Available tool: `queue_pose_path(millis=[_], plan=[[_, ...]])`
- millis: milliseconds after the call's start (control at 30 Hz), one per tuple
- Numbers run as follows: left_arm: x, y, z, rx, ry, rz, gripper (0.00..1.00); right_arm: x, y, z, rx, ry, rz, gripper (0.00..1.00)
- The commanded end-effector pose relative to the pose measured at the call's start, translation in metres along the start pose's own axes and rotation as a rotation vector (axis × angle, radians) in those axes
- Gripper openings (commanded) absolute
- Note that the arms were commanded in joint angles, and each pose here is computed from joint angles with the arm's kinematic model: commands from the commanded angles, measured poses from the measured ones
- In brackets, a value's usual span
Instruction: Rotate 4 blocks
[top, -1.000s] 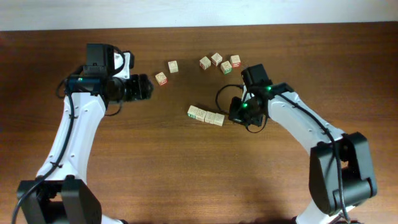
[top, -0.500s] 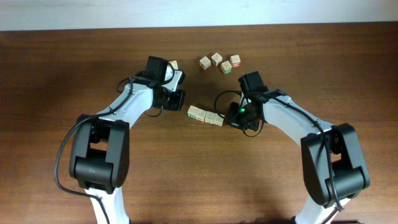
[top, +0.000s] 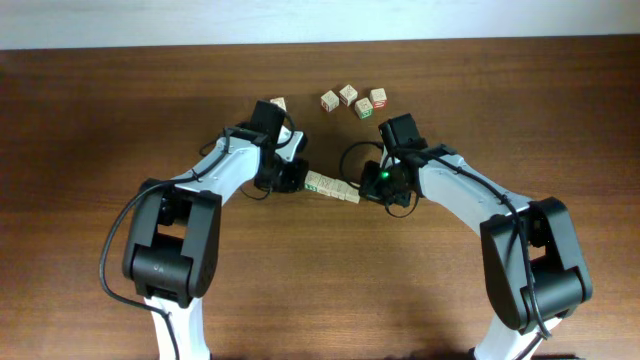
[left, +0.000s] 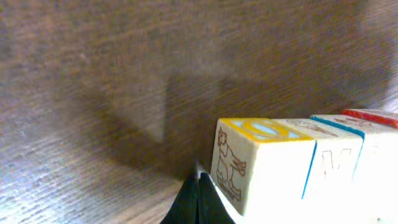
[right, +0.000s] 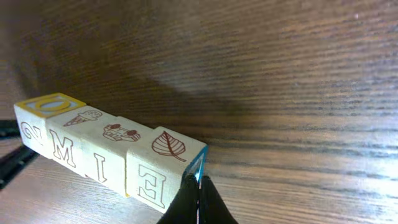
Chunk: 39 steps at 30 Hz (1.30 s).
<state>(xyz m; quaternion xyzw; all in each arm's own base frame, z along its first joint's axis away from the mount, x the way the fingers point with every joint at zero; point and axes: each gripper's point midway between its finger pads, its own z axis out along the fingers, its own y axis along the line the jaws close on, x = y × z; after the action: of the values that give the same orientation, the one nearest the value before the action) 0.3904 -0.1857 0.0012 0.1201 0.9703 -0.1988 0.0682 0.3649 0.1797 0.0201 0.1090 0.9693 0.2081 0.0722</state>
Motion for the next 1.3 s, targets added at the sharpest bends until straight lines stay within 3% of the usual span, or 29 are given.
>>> queue_pose_path(millis=[0,333,433,533,633,1100,1267], plan=[[0.008,-0.003,0.004,0.034,0.032,-0.028,0.0,0.004,-0.001,0.007,0.002,0.01,-0.014,0.04],[-0.003,0.035,-0.014,-0.065,0.008,-0.101,0.0,-0.011,0.013,0.009,-0.056,-0.049,-0.079,0.04],[-0.006,0.039,-0.026,-0.072,0.022,-0.064,0.0,-0.012,0.013,0.008,-0.062,-0.051,-0.104,0.04],[-0.017,0.04,-0.043,-0.115,0.021,0.001,0.0,-0.018,0.019,-0.014,-0.199,-0.024,-0.109,0.04],[-0.024,0.037,-0.049,-0.115,0.007,0.032,0.0,-0.032,-0.01,-0.032,-0.223,-0.02,-0.025,0.04],[-0.024,0.027,-0.021,0.004,0.027,0.078,0.0,-0.014,-0.005,-0.004,-0.108,0.001,-0.147,0.05],[-0.023,0.003,-0.02,0.16,0.024,0.093,0.0,-0.015,-0.005,-0.004,-0.111,-0.003,-0.148,0.04]])
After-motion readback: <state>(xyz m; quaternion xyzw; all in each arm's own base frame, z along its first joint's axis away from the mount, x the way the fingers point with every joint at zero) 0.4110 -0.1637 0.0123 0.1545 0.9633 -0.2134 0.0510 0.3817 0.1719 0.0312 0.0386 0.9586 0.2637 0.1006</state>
